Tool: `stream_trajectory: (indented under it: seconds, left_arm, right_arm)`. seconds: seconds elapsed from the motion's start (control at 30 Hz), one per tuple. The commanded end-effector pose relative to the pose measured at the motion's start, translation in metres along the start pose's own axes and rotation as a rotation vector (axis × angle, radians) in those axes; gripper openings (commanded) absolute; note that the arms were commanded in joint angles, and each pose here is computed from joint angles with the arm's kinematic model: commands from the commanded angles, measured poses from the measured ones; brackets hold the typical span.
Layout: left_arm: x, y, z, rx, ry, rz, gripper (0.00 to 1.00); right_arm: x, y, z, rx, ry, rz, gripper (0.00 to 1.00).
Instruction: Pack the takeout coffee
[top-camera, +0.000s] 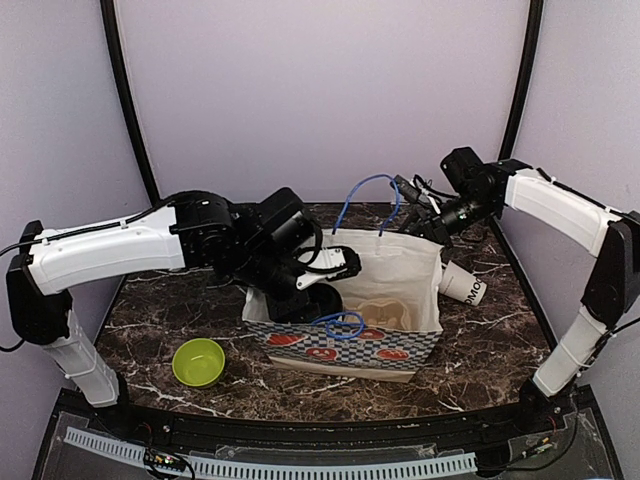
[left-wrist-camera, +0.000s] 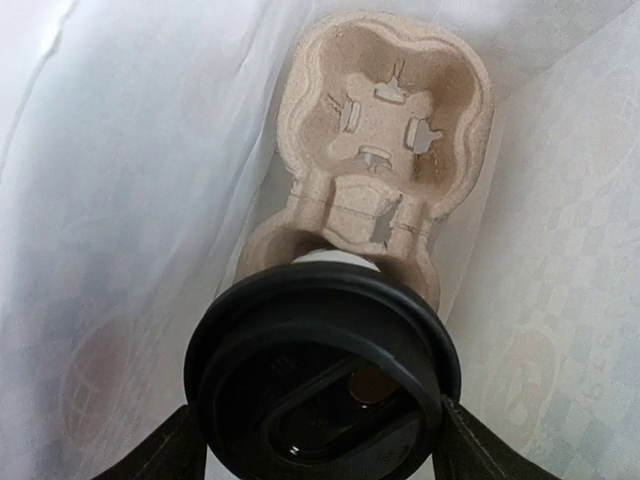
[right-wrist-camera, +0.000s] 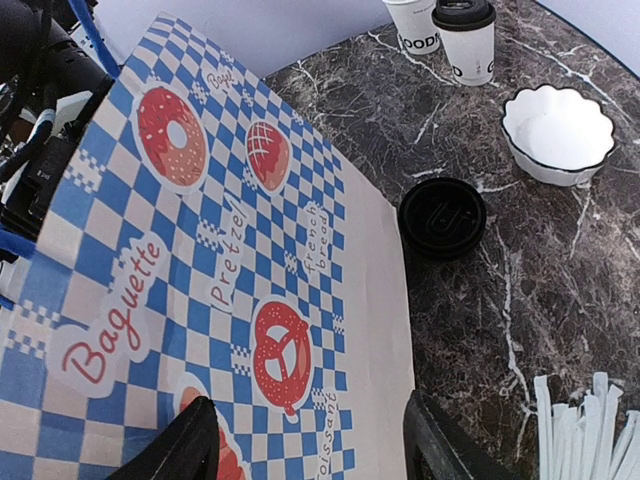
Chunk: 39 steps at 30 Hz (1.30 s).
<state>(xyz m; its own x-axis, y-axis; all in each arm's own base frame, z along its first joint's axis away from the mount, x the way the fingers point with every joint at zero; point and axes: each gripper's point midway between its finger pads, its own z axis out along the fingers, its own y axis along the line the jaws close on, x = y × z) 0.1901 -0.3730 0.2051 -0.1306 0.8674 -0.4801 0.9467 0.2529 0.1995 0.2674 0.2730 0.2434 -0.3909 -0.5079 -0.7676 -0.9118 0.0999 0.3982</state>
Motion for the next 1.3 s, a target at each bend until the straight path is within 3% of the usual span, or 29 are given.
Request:
stream_trajectory:
  seconds: [0.0,0.13,0.43,0.6,0.77,1.07,1.27]
  left_arm:
    - [-0.02,0.005,-0.029,-0.007,-0.109,0.007,0.79]
    - [-0.039,0.012,-0.056,-0.052,-0.201,0.023,0.8]
    - [-0.101,0.031,-0.167,-0.15,-0.625,0.014,0.77]
    - [-0.092,0.029,-0.152,-0.145,-0.558,0.032,0.74]
    - [-0.074,0.046,-0.133,-0.269,-0.484,0.026,0.74]
    - [-0.059,0.067,-0.094,-0.323,-0.365,0.11,0.79]
    - [-0.075,0.072,-0.083,-0.189,-0.43,0.091,0.74]
  right_arm:
    - [-0.017,0.001,-0.01,0.032,-0.013,-0.023,0.63]
    - [-0.027,0.007,-0.014,0.034,-0.018,-0.048,0.63]
    - [-0.021,0.041,0.01,0.031,0.073,-0.153,0.63]
    - [-0.017,0.054,0.017,0.028,0.105,-0.185,0.64]
    - [-0.018,0.057,0.016,0.03,0.107,-0.193,0.64]
    - [-0.024,0.063,0.016,0.021,0.105,-0.213,0.64]
    - [-0.024,0.065,0.019,0.018,0.115,-0.217,0.64]
